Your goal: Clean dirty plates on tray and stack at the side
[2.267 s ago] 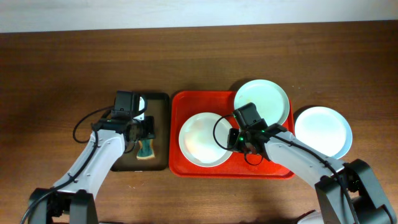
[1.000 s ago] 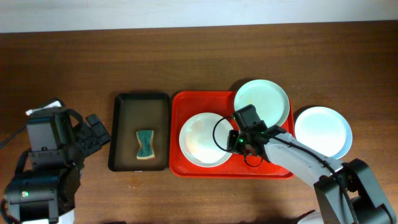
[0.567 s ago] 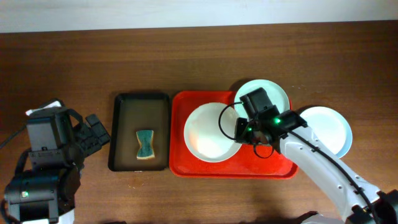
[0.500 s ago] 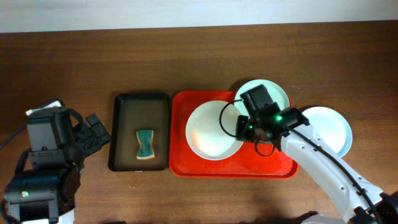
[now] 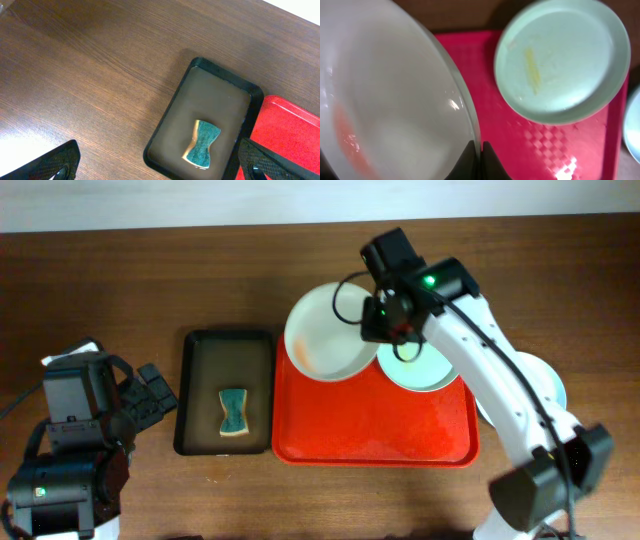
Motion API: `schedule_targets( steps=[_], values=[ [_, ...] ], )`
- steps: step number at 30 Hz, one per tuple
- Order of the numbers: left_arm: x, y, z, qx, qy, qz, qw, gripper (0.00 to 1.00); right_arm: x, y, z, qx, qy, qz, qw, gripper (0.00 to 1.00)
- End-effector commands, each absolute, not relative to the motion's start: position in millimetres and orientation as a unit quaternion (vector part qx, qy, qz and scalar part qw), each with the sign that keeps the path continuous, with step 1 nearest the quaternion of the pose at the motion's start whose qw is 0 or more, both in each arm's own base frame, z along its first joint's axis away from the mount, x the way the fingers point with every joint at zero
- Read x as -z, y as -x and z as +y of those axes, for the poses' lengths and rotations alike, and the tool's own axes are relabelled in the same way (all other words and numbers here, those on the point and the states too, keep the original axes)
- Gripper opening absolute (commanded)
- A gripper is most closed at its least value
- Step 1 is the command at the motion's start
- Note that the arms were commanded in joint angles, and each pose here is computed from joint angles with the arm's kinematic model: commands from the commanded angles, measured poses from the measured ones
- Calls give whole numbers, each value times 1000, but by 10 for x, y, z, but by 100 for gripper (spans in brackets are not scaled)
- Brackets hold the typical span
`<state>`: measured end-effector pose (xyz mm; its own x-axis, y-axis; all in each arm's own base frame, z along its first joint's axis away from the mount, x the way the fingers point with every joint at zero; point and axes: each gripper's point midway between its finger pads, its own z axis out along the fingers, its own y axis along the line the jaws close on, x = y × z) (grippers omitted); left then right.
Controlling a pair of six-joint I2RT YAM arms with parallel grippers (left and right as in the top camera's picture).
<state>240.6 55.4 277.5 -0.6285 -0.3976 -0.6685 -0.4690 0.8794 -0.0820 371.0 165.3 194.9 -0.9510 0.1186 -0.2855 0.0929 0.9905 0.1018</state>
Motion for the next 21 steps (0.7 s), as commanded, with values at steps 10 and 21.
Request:
schedule_targets(
  steps=[10, 21],
  values=[
    [-2837, -2405, 581, -51, 250, 895, 367, 99, -1951, -3778, 2571, 50, 69, 962, 258, 4],
    [-2837, -2405, 581, -51, 250, 895, 367, 99, -2590, -3586, 3139, 192, 168, 854, 452, 4]
  ],
)
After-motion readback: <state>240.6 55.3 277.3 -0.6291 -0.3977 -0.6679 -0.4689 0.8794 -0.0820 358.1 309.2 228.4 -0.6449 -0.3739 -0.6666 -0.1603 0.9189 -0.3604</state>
